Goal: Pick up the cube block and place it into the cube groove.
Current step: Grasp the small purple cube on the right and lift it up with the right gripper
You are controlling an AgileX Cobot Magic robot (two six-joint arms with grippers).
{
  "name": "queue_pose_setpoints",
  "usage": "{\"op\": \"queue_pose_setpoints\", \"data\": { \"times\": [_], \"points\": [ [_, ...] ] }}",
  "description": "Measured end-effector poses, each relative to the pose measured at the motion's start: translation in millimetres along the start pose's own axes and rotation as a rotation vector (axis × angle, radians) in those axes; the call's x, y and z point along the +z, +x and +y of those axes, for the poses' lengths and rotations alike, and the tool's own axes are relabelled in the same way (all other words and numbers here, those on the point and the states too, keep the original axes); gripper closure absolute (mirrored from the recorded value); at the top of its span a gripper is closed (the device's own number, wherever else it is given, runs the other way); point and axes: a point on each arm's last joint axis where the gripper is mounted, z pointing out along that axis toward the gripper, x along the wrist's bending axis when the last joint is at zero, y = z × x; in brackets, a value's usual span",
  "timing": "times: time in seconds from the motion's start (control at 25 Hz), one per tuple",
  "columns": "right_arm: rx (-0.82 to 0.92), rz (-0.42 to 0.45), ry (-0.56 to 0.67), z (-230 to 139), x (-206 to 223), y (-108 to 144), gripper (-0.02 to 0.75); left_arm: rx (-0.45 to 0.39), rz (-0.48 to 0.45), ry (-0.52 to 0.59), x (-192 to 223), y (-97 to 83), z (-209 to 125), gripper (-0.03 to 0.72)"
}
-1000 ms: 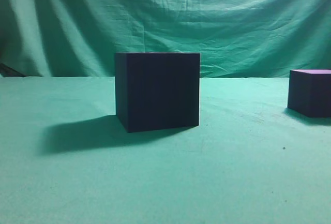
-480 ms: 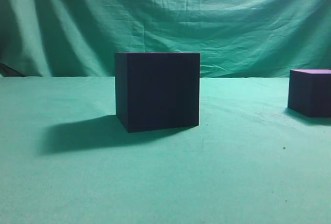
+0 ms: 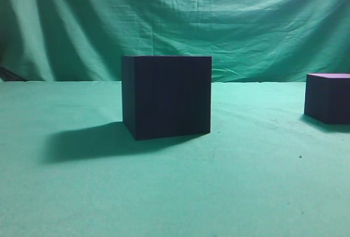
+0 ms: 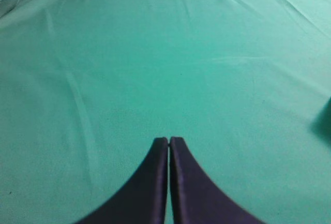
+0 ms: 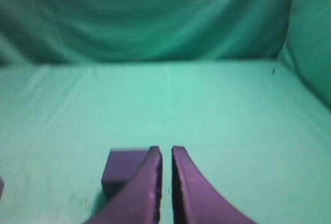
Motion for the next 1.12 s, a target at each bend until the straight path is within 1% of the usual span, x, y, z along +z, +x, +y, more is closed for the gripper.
{"op": "queue_pose_setpoints", "data": {
  "times": [0.12,0.28,0.4,0.48,0.52,0.6,0.76,0.96,1.12],
  "points": [
    [0.006,0.02,0.197,2.0,17.9,1.4,0.69,0.0,0.0,0.0,0.0,0.0,0.0,0.688],
    [0.084,0.046,0.424,0.4,42.0,3.9,0.69,0.0,0.0,0.0,0.0,0.0,0.0,0.688],
    [0.161,0.086,0.61,0.9,60.1,8.8,0.69,0.0,0.0,0.0,0.0,0.0,0.0,0.688],
    [0.149,0.125,0.695,6.8,71.9,11.5,0.69,0.0,0.0,0.0,0.0,0.0,0.0,0.688],
    [0.11,0.154,0.73,11.5,79.1,12.4,0.738,0.0,0.0,0.0,0.0,0.0,0.0,0.688],
    [0.052,0.204,0.774,24.2,93.7,14.1,0.738,0.0,0.0,0.0,0.0,0.0,0.0,0.688],
    [0.04,0.25,0.851,43.1,124.5,15.6,0.738,0.0,0.0,0.0,0.0,0.0,0.0,0.688],
    [0.054,0.273,0.936,59.2,157.8,18.7,0.738,0.0,0.0,0.0,0.0,0.0,0.0,0.688],
    [-0.056,0.264,0.986,68.0,177.1,36.4,0.738,0.0,0.0,0.0,0.0,0.0,0.0,0.688]
  ]
}}
